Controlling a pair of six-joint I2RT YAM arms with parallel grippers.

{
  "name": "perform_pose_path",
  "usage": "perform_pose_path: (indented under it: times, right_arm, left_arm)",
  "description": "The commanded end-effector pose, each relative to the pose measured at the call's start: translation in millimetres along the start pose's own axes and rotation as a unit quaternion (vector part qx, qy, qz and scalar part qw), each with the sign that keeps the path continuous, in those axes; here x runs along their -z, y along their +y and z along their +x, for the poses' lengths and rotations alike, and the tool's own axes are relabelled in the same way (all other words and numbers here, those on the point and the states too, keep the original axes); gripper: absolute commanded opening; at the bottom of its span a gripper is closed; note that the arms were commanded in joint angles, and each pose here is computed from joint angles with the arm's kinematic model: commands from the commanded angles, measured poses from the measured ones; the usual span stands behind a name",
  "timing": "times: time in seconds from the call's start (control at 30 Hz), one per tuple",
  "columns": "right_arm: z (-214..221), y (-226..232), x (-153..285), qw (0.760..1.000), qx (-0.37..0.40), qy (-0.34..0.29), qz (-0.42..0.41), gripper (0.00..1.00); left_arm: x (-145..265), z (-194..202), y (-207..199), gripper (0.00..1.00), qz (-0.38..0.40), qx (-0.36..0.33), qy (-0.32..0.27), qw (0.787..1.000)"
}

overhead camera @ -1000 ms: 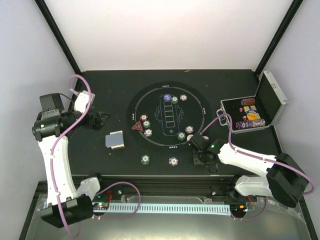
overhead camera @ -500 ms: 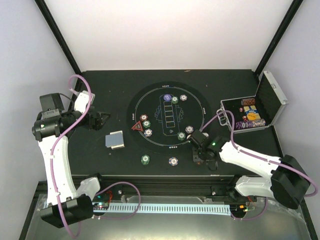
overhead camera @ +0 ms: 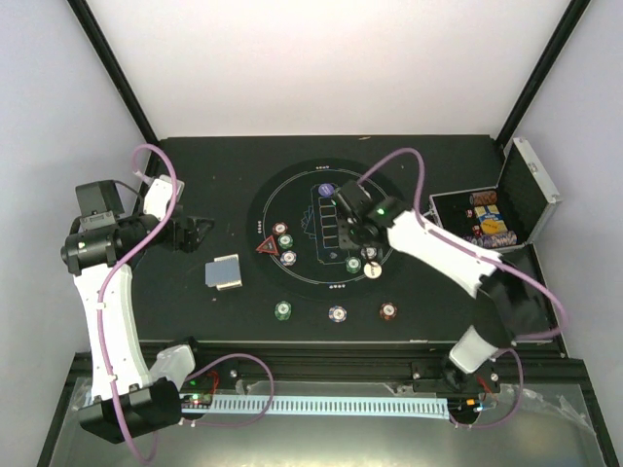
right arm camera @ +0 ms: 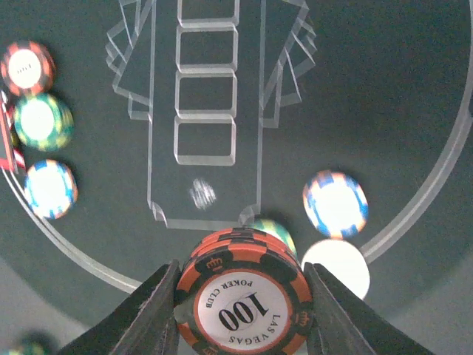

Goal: Distribute texas hold em gaming equipment

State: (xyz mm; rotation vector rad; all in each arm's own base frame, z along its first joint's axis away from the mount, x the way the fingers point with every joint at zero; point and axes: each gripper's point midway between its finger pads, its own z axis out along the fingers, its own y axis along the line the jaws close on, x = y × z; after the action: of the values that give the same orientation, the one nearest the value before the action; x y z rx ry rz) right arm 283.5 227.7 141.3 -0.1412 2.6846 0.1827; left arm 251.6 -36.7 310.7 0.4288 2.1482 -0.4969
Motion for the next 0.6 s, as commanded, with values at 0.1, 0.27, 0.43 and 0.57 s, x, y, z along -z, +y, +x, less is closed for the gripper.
perform_pose_path:
  times: [0.1, 0.27, 0.43, 0.57]
  right_arm:
    - [-82, 32, -73, 0.999, 0.029, 0.006, 0.013, 0.29]
    - [-107, 51, -128, 0.999, 0.035, 0.034, 0.017, 0.28]
    - [-123, 57, -163, 0.998, 0.032, 0.038, 0.024, 0.28]
    - [-133, 56, -176, 0.999, 0.021, 0.034, 0.021, 0.28]
  left_arm:
    - [5, -7, -5, 0.99, 0.006, -0.004, -0.013, 1.000]
    - [7, -10, -7, 0.99, 0.007, -0.005, -0.017, 1.000]
    - [6, -8, -6, 0.99, 0.007, -0.009, -0.011, 1.000]
    - [4, -4, -5, 0.99, 0.007, -0.009, -0.007, 1.000]
